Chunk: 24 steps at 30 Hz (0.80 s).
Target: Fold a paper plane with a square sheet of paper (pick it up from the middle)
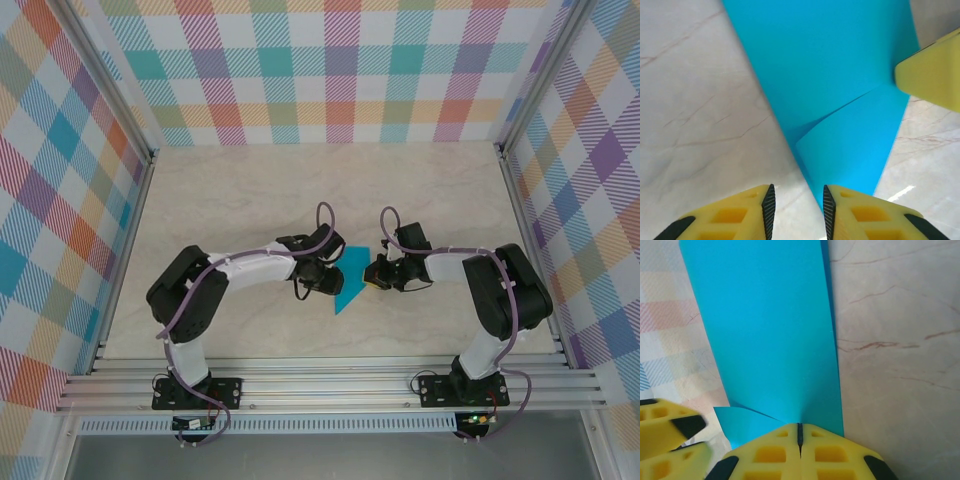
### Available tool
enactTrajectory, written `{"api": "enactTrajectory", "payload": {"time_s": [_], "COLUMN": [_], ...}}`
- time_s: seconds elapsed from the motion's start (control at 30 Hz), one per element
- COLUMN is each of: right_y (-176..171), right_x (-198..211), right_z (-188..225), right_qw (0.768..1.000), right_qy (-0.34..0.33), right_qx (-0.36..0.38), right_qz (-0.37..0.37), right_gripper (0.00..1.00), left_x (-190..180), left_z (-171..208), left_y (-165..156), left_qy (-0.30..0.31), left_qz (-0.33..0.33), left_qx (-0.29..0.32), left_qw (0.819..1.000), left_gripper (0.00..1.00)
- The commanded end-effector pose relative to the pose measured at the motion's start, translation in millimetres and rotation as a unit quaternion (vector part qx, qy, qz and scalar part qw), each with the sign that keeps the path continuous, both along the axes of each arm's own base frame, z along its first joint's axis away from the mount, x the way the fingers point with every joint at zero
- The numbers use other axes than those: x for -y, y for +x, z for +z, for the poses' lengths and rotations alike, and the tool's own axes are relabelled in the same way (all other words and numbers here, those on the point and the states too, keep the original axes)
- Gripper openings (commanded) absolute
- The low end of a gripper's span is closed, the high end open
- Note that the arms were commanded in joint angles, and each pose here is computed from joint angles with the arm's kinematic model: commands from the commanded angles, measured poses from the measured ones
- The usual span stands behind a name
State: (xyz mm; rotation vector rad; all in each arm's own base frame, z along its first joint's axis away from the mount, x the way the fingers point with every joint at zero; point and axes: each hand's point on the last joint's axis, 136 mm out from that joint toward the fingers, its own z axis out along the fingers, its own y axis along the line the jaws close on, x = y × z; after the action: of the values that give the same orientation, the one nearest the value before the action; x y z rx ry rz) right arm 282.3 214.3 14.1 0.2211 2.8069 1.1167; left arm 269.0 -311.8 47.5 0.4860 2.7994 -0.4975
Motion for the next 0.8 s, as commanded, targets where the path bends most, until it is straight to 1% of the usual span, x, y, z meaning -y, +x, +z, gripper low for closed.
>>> {"api": "enactTrajectory", "payload": {"time_s": [0.0, 0.07, 0.13, 0.27, 0.37, 0.43, 0.63, 0.77], "right_y": [-7.6, -7.5, -7.6, -7.6, -8.6, -8.6, -9.1, -9.2], "right_x": [9.4, 9.3, 9.1, 10.0, 10.9, 10.9, 11.9, 13.5], "right_z": [-13.6, -14.1, -14.1, -15.2, -17.0, -17.4, -18.6, -19.0], "right_qw": [0.999, 0.999, 0.999, 0.999, 0.999, 0.999, 0.999, 0.998], "right_qy": [-0.034, -0.033, -0.033, -0.036, -0.039, -0.039, -0.044, -0.05], "right_qx": [-0.02, -0.022, -0.022, -0.023, -0.026, -0.026, -0.027, -0.027], "right_qz": [-0.007, -0.008, -0.009, -0.009, -0.009, -0.009, -0.007, -0.007], "right_gripper": [0.05, 0.05, 0.05, 0.05, 0.05, 0.05, 0.05, 0.05], "left_x": [9.1, 28.8, 50.4, 67.4, 73.0, 73.4, 63.2, 45.6], "left_z": [33.9, 45.8, 54.5, 42.2, 26.2, 13.5, -17.3, -34.3], "left_y": [-6.9, -14.2, -18.6, -20.4, -21.4, -22.8, -31.5, -46.3], "left_qy": [-0.071, -0.134, -0.194, -0.231, -0.239, -0.234, -0.202, -0.162], "left_qz": [0.038, 0.034, 0.02, 0.026, 0.033, 0.038, 0.05, 0.048], "left_qx": [-0.013, -0.038, -0.06, -0.1, -0.121, -0.133, -0.159, -0.177], "left_qw": [0.997, 0.99, 0.979, 0.968, 0.963, 0.962, 0.965, 0.97], "left_gripper": [0.27, 0.21, 0.17, 0.13, 0.13, 0.13, 0.12, 0.12]}}
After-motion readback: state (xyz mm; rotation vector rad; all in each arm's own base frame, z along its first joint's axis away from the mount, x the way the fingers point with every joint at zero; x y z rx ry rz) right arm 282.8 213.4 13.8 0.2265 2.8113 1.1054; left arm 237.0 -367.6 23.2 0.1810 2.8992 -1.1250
